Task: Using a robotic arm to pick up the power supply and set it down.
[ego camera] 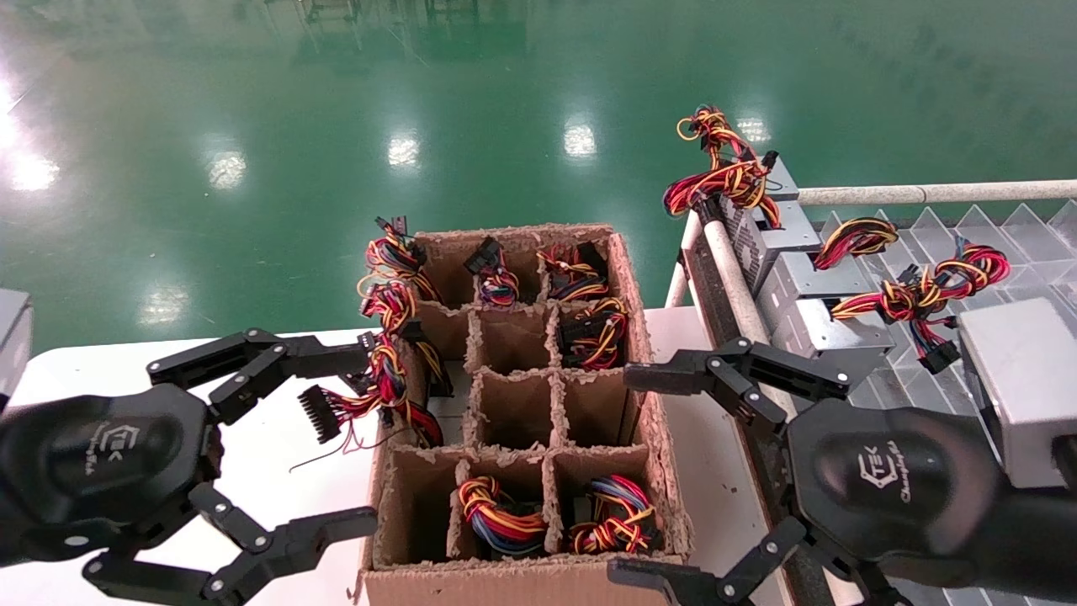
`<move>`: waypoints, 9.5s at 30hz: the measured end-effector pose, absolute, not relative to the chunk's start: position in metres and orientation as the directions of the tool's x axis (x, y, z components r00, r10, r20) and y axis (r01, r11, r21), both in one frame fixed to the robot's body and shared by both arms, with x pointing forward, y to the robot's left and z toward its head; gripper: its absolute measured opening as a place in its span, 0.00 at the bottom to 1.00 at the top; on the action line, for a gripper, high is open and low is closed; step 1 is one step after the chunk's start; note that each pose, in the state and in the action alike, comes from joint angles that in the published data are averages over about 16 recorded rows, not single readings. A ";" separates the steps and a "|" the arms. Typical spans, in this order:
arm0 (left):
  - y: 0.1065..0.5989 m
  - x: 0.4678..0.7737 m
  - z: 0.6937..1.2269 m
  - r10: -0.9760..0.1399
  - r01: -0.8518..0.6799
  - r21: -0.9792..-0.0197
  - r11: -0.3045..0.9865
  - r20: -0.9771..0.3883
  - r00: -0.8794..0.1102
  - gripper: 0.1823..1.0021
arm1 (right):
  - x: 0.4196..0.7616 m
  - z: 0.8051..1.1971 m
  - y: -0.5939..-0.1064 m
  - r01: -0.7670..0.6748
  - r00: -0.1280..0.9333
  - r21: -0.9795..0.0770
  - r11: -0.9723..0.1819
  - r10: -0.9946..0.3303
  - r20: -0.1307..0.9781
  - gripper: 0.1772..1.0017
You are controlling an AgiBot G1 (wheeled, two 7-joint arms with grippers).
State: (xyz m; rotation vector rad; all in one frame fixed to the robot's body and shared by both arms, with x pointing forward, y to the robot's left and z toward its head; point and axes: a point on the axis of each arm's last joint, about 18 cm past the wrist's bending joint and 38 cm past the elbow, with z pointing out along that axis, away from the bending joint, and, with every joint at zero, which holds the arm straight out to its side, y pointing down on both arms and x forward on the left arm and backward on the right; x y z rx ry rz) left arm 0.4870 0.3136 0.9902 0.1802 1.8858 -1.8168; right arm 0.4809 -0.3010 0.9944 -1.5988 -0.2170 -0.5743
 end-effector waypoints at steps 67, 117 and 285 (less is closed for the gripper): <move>0.314 0.487 0.990 -0.250 0.434 -0.896 0.096 -0.444 -0.861 0.01 | 0.667 0.942 -0.115 0.372 0.870 -0.893 -0.252 -0.242 0.430 0.75; 0.314 0.487 0.990 -0.250 0.434 -0.896 0.096 -0.444 -0.861 0.01 | 0.620 1.081 -0.153 0.600 0.699 -0.778 -0.187 -0.350 0.624 0.18; 0.314 0.487 0.990 -0.250 0.434 -0.896 0.096 -0.444 -0.861 0.01 | 0.708 1.127 -0.435 0.292 0.029 -0.672 -0.681 -0.696 0.718 0.17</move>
